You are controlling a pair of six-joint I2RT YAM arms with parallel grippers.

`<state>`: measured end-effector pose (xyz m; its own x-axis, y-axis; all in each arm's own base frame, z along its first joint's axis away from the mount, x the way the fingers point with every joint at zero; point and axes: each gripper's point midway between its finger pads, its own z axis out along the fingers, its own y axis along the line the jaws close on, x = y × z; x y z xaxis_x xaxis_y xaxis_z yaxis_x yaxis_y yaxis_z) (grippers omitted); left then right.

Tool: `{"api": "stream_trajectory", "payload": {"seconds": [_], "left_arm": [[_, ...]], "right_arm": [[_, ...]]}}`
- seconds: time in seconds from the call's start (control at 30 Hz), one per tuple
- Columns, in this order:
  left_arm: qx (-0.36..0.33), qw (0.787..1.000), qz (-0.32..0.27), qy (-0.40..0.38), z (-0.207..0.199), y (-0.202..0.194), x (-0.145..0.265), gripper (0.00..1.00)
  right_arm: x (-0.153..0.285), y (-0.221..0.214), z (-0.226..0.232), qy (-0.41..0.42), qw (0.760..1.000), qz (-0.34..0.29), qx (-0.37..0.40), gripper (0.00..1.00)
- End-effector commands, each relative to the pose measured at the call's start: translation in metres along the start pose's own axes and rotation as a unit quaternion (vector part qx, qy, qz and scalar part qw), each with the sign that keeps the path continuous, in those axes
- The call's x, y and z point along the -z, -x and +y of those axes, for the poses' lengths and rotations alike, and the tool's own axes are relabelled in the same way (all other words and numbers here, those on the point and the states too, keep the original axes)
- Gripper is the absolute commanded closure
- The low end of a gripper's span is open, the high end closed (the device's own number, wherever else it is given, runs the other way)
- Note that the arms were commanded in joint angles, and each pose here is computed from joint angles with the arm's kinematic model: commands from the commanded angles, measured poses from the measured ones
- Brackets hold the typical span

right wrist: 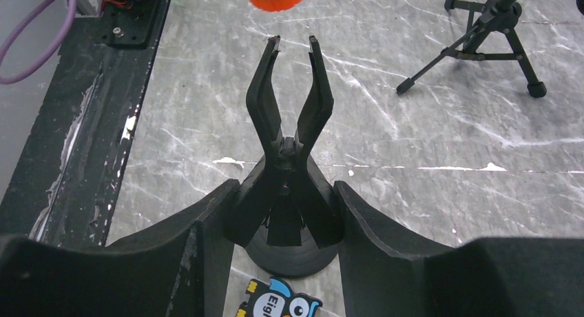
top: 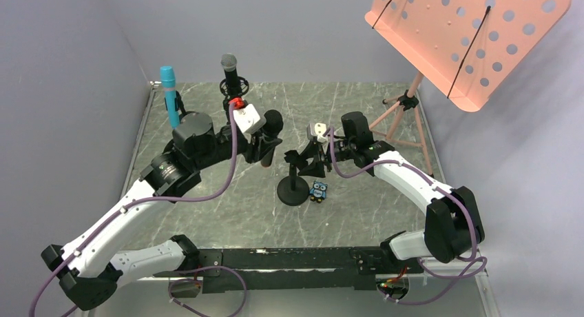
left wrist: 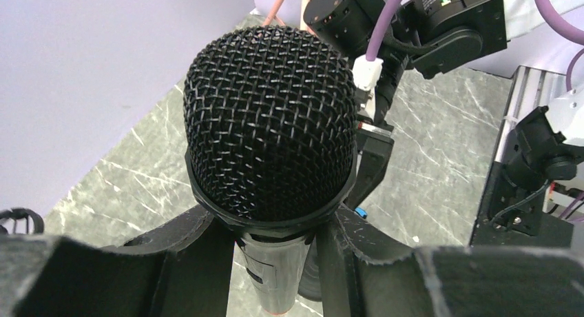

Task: Attach the microphones to the stand

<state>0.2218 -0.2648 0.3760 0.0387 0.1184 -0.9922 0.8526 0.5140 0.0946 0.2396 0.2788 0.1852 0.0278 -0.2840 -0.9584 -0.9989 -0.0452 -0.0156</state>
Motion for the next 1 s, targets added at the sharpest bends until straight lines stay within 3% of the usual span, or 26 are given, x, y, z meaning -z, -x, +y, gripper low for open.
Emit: {"api": "stream_trajectory", "payload": {"seconds": [0.0, 0.07, 0.2, 0.33, 0.67, 0.83, 0.97], "left_arm": [[-0.06, 0.997, -0.051, -0.02, 0.0, 0.043, -0.002, 1.0], [-0.07, 0.996, -0.047, -0.03, -0.001, 0.043, -0.008, 1.0], [-0.079, 0.995, -0.037, -0.047, -0.003, 0.043, -0.017, 1.0], [-0.08, 0.995, -0.037, -0.053, -0.003, 0.044, -0.02, 1.0], [-0.075, 0.994, -0.043, -0.063, -0.006, 0.048, -0.023, 1.0], [-0.074, 0.994, -0.043, -0.068, -0.007, 0.048, -0.026, 1.0], [-0.072, 0.994, -0.04, -0.078, -0.01, 0.047, -0.028, 1.0]], "right_arm": [[0.004, 0.014, 0.003, 0.003, 0.999, -0.017, 0.028, 0.58], [0.003, 0.015, 0.003, 0.003, 0.999, -0.018, 0.028, 0.57], [0.005, 0.015, 0.004, 0.005, 1.0, -0.024, 0.02, 0.3], [0.01, 0.018, 0.0, -0.009, 0.999, -0.041, 0.014, 0.2], [0.014, 0.022, 0.0, -0.012, 0.998, -0.062, 0.013, 0.22], [0.013, 0.021, 0.002, -0.002, 0.998, -0.063, 0.009, 0.36], [0.013, 0.02, 0.002, 0.0, 0.998, -0.06, 0.014, 0.55]]}}
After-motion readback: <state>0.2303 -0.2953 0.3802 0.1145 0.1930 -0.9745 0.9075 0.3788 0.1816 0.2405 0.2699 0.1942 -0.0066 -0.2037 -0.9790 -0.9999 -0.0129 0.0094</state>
